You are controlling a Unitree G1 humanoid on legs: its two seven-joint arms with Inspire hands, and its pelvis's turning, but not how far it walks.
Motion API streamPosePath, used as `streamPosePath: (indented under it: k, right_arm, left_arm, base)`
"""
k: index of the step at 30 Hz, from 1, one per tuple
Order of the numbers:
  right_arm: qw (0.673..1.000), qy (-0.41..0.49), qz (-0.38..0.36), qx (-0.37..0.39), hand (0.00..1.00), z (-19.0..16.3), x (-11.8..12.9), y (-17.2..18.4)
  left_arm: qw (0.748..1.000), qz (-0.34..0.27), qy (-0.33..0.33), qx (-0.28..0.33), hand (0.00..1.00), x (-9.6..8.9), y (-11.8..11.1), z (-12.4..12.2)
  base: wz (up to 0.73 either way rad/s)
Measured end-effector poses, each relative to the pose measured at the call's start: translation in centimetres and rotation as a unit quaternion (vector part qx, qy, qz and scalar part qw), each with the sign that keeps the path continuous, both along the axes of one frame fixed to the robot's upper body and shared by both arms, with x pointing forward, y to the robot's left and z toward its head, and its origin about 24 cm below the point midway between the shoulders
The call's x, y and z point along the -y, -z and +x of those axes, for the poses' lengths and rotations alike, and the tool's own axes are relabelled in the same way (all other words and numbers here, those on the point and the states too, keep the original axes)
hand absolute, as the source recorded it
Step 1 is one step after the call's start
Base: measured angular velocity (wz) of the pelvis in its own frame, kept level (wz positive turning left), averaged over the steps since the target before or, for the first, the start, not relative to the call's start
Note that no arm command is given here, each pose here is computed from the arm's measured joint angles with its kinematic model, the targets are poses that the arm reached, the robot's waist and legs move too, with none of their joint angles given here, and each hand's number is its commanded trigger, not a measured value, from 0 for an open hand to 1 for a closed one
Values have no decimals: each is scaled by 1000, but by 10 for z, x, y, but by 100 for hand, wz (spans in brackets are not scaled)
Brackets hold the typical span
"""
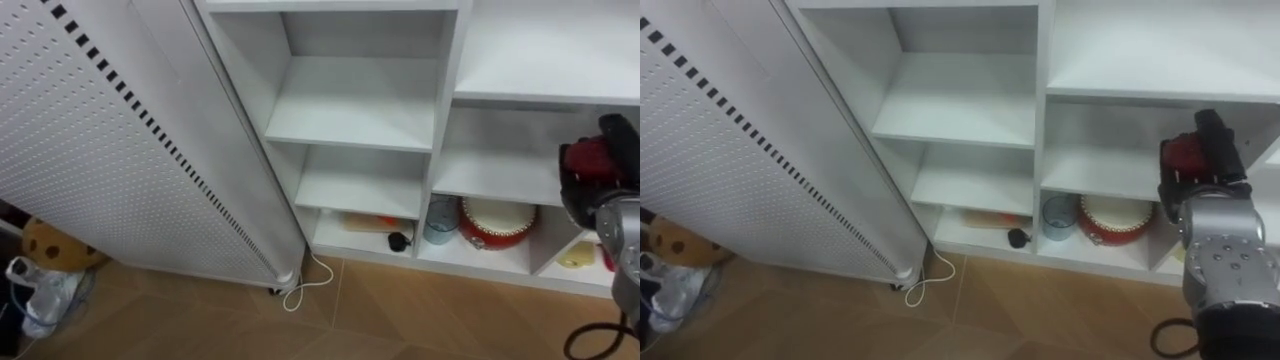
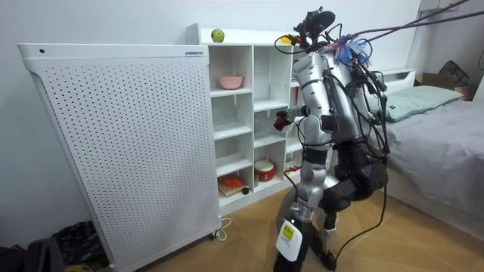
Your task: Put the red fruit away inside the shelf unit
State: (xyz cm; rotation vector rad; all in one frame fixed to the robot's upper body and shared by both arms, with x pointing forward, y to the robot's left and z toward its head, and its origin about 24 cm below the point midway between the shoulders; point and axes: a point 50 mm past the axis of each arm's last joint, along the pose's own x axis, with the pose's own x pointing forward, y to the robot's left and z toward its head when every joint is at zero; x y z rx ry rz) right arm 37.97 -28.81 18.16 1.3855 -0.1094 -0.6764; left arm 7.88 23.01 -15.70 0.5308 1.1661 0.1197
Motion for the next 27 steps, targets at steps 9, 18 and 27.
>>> streamPosePath:
  k: [9,18,27]
  right_arm:
    - [1000,7,8,-11,0,-1,0,-1]
    - [1000,7,14,-16,0,-1,1,2]
    - [1000,8,21,-21,0,-1,2,6]
  left_arm:
    - [1000,3,-4,-15,0,-2,2,-9]
    - [1000,3,-2,-16,0,-2,2,-10]
    - [1000,3,-1,-17,0,-3,3,-15]
  base:
    - [-4]
    - [0]
    - [0]
